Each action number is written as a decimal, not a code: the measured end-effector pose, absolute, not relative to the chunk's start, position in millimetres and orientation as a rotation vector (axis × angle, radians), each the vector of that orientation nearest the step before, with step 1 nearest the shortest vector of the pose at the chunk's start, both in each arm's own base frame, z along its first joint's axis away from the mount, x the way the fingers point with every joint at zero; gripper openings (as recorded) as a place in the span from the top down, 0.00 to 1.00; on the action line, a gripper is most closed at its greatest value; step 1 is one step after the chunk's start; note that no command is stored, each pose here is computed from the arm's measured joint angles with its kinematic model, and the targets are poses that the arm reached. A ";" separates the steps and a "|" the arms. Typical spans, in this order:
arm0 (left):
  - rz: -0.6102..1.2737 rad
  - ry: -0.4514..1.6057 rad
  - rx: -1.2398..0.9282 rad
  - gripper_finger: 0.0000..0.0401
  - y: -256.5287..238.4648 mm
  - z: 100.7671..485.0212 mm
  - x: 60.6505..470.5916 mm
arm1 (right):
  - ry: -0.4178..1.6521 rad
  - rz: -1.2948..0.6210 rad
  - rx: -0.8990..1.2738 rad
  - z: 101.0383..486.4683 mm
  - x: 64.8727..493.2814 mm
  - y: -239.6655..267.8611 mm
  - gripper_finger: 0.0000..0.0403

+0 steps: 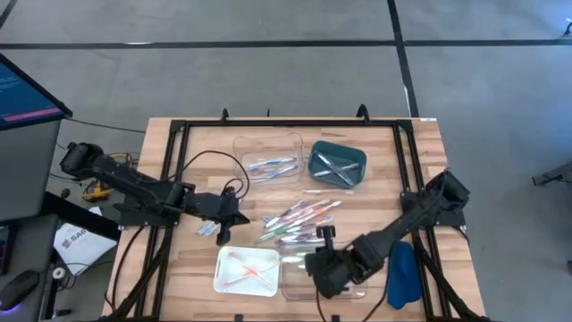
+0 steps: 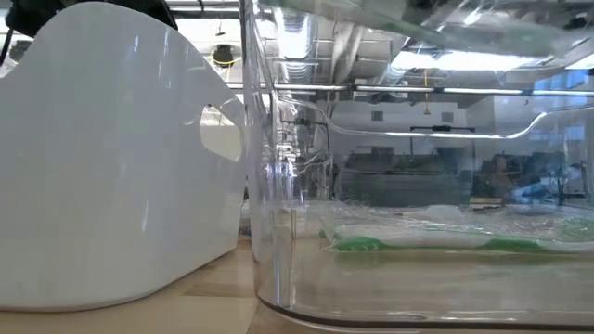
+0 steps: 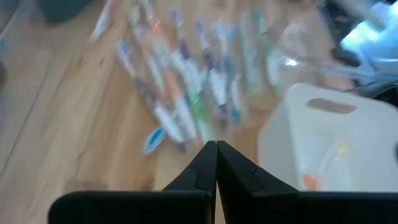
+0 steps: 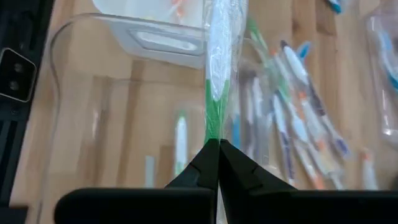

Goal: Pick & Place Toothbrushes
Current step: Put the green toothbrush into the bottom transparent bin, then put the purple toothbrush into the green bin

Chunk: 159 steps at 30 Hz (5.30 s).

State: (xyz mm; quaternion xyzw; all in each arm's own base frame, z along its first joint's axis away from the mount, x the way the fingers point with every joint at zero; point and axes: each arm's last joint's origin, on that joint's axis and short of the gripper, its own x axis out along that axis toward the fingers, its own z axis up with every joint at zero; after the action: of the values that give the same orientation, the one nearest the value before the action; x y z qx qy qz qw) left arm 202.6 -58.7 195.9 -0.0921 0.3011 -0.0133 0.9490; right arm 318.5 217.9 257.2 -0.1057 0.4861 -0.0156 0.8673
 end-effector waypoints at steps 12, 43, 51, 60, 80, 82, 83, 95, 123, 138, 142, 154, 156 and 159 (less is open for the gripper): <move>-0.168 0.436 -0.198 1.00 -89.6 211.8 201.4 | 1.044 -0.048 -0.147 214.5 295.7 233.8 1.00; -0.116 0.448 -0.182 1.00 -91.4 202.6 208.9 | 1.032 -0.065 -0.138 200.1 306.2 217.4 0.68; -0.117 0.445 -0.184 1.00 -91.5 202.9 209.0 | 0.983 0.025 -0.238 232.1 316.5 223.8 0.70; -0.123 0.442 -0.161 1.00 -91.5 203.0 209.1 | 0.952 0.078 -0.379 251.8 323.7 221.3 0.73; -0.012 0.391 0.025 1.00 -69.8 205.8 218.2 | 0.809 -0.074 -0.450 298.0 295.4 125.4 0.83; 0.018 0.382 0.040 1.00 -62.2 206.7 220.9 | 0.784 -0.106 -0.428 296.8 292.0 108.8 0.83; 0.035 0.381 0.039 1.00 -58.3 206.9 222.0 | 0.775 -0.124 -0.412 296.1 291.0 100.6 0.83; 0.050 0.389 0.035 1.00 -40.2 206.6 226.4 | 0.884 -0.023 -0.211 260.4 300.7 30.6 0.83; 0.077 0.387 0.036 1.00 -33.5 206.6 227.5 | 1.040 0.213 -0.127 196.4 327.8 59.3 0.83; 0.073 0.371 0.050 1.00 -33.7 208.0 228.1 | 1.102 0.202 -0.110 171.0 336.1 60.5 0.79; 0.073 0.366 0.049 1.00 -33.7 208.5 228.2 | 1.098 0.201 -0.110 172.3 336.2 60.5 0.72; 0.073 0.365 0.048 1.00 -33.7 208.6 228.3 | 1.115 0.083 0.061 172.4 337.7 52.5 0.62; 0.073 0.364 0.048 1.00 -33.7 208.7 228.3 | 1.122 0.030 0.162 173.5 338.7 48.2 0.62; 0.073 0.359 0.047 1.00 -33.8 209.2 228.5 | 1.140 0.005 0.304 173.3 338.6 45.1 0.63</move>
State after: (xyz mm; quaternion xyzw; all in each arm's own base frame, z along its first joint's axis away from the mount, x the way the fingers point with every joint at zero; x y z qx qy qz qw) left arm 228.5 -33.8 209.2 0.0234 0.1783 0.0361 0.9830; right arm 338.6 45.1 173.3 0.1435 0.5374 0.0021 0.8310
